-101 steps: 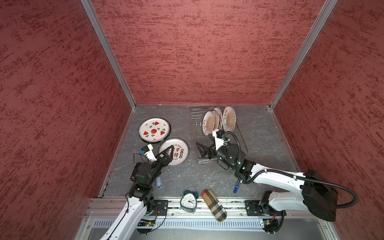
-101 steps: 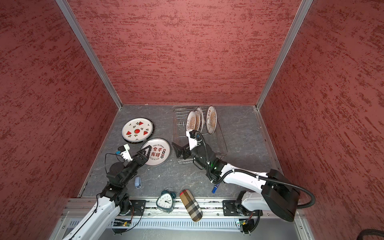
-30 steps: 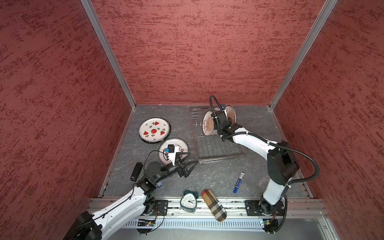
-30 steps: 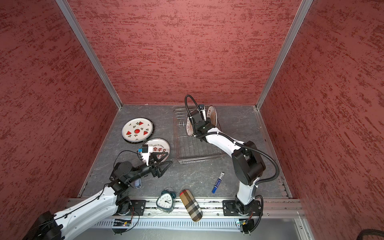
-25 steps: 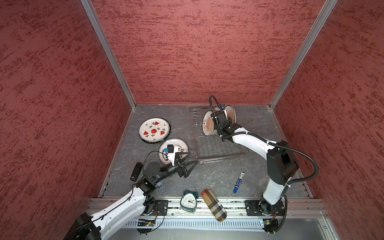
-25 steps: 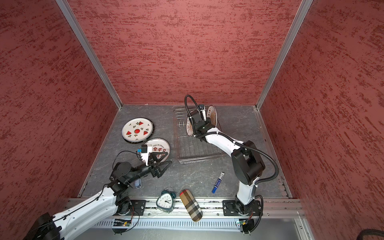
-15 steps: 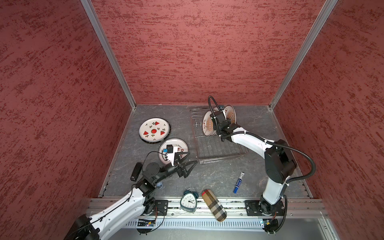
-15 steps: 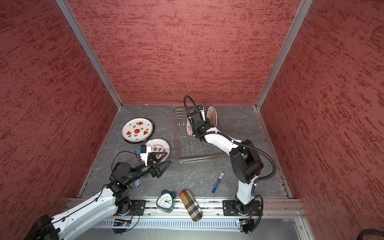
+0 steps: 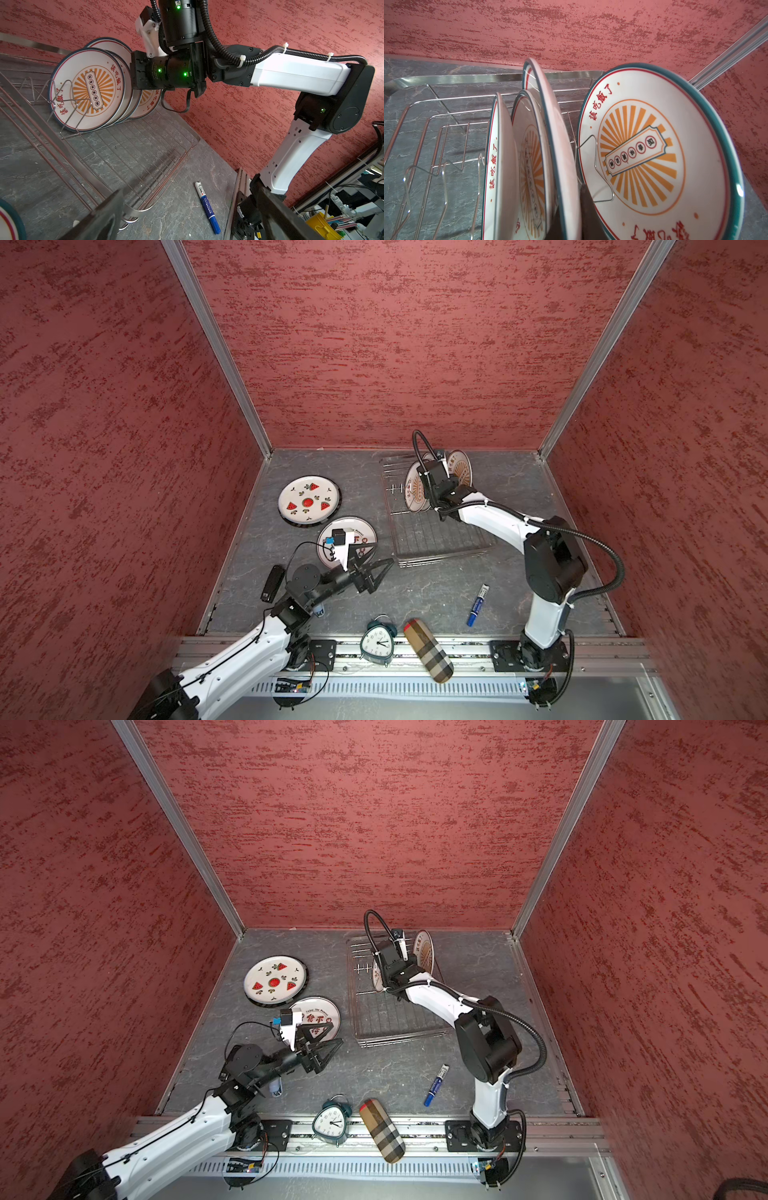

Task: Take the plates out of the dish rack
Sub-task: 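Grasp the rim of the next 'Enjoy the Moment' plate with the right gripper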

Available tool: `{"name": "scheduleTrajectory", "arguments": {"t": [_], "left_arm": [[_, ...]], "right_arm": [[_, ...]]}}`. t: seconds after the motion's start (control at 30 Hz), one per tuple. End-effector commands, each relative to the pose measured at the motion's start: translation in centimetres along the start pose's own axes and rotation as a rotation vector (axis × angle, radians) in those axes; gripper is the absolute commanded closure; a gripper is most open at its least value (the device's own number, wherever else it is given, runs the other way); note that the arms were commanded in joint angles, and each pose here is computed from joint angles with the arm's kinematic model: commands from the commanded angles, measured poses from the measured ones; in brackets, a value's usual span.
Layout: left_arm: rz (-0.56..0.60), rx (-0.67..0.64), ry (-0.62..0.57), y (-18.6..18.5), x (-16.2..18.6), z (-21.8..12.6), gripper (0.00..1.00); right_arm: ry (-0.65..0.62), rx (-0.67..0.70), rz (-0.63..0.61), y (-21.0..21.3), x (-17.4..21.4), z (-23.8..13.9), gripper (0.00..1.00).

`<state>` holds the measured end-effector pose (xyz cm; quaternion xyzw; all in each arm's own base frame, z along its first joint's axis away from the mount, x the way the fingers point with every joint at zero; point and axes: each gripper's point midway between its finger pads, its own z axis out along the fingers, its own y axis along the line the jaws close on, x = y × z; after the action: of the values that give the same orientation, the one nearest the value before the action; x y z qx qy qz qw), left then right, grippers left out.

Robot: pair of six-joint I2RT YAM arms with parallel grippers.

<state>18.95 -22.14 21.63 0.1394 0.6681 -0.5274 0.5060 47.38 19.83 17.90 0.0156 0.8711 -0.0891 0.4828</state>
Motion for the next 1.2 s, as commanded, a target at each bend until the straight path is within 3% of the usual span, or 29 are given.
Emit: {"name": "scheduleTrajectory", "arguments": {"t": [0.0, 0.4, 1.17], "left_arm": [[0.028, -0.004, -0.024, -0.2, -0.7, 0.0, 0.01], [0.026, -0.023, -0.035, 0.1, -0.9, -0.2, 0.01], [0.029, -0.028, -0.040, 0.1, -1.0, -0.2, 0.01]], "right_arm": [[-0.057, 0.032, 0.024, -0.1, -2.1, -0.3, 0.96], [-0.171, 0.060, 0.024, -1.0, -5.7, -3.6, 0.99], [-0.321, 0.106, 0.061, -4.3, -8.0, -8.8, 1.00]]}}
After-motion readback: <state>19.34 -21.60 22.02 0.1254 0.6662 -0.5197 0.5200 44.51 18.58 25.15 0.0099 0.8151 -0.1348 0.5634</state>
